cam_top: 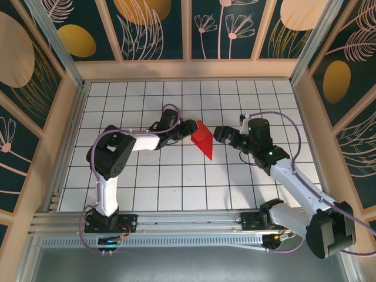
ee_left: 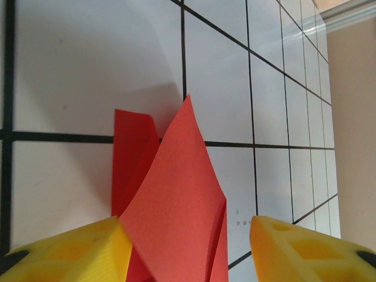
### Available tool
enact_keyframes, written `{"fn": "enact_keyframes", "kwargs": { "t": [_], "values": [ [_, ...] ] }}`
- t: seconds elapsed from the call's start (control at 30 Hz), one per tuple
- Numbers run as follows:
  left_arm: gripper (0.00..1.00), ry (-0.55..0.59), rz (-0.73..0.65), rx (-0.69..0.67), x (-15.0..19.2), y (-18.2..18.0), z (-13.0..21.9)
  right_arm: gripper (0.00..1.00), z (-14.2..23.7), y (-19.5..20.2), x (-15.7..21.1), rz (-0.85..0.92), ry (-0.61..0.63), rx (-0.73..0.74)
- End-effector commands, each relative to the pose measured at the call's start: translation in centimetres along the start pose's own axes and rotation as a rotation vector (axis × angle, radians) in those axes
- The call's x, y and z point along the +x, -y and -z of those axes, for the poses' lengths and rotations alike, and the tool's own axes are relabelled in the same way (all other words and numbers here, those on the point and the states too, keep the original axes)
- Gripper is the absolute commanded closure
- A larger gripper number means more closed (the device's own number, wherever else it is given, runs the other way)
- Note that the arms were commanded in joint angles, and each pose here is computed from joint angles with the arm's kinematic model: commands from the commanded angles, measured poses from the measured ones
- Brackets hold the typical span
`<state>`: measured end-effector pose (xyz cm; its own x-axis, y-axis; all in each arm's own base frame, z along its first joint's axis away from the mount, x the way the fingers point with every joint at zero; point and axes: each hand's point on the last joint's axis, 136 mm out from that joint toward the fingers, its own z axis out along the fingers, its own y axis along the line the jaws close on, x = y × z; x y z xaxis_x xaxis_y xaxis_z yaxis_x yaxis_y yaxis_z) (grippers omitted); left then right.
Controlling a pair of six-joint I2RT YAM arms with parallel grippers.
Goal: Fold a paper plane with a square sheet of paper (fold left side to right side)
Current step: Pick up the paper from the center of the table.
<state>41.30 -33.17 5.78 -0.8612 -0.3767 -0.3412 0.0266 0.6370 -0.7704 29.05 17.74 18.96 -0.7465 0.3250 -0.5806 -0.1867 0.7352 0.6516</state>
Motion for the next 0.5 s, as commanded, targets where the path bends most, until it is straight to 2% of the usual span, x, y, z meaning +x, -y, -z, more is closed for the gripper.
{"fn": "enact_keyframes", "kwargs": {
  "t": [0.0,0.13,0.37,0.47],
  "values": [
    [0.5,-0.012,0.002,0.04,0.0,1.1,-1.3,0.01,0.7,1.2,0.8,-0.027,-0.011,0.052],
    [0.59,-0.021,0.006,0.025,0.2,0.6,-2.1,0.01,1.2,1.3,0.9,-0.022,-0.013,0.064],
    [0.98,0.005,-0.043,0.023,-0.1,1.1,-0.5,0.09,1.4,1.6,1.0,-0.012,-0.028,0.045],
    [1.0,0.014,-0.101,0.058,0.0,2.2,1.3,0.09,1.3,1.1,0.9,0.005,-0.042,-0.011]
  ]
}}
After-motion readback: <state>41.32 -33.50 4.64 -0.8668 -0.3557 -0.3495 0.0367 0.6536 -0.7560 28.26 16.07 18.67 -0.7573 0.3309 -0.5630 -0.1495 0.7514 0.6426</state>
